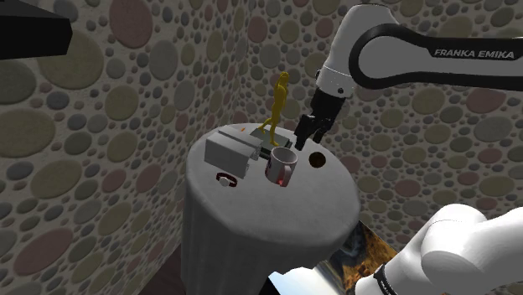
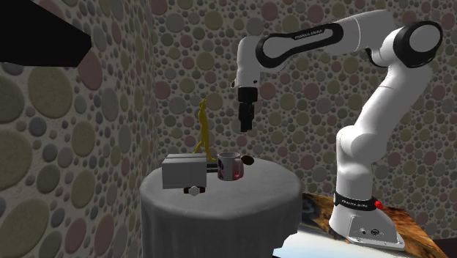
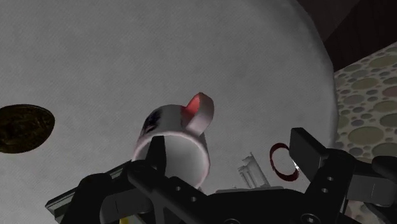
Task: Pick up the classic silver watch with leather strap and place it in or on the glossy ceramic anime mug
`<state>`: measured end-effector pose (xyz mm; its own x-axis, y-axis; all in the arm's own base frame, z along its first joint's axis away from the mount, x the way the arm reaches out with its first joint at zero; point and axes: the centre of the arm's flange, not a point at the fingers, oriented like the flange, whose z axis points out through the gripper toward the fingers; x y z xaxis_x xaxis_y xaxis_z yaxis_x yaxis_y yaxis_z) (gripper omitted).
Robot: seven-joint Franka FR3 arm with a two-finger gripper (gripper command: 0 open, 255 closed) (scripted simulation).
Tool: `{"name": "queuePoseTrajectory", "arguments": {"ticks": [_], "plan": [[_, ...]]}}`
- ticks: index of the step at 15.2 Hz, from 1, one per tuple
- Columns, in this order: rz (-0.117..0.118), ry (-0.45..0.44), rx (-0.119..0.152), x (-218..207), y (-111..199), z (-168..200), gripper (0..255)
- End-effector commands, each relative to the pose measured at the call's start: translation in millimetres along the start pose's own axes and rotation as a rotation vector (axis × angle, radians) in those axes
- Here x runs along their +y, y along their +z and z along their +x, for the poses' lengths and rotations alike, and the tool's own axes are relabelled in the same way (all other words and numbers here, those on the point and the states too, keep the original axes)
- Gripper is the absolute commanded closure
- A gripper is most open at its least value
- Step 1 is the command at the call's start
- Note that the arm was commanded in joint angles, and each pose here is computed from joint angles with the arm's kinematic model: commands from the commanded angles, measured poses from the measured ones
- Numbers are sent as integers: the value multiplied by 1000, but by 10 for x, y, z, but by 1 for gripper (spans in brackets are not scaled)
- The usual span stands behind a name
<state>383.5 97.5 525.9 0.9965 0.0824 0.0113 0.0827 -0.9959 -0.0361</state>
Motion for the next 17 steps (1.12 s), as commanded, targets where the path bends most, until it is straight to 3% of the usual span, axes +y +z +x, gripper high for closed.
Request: {"name": "queuePoseTrajectory", "arguments": {"ticks": [1,17], "plan": [[-11,-19,8,-150,131,145,0],[-102,-167,59,-1512,1283,1337,0]]}}
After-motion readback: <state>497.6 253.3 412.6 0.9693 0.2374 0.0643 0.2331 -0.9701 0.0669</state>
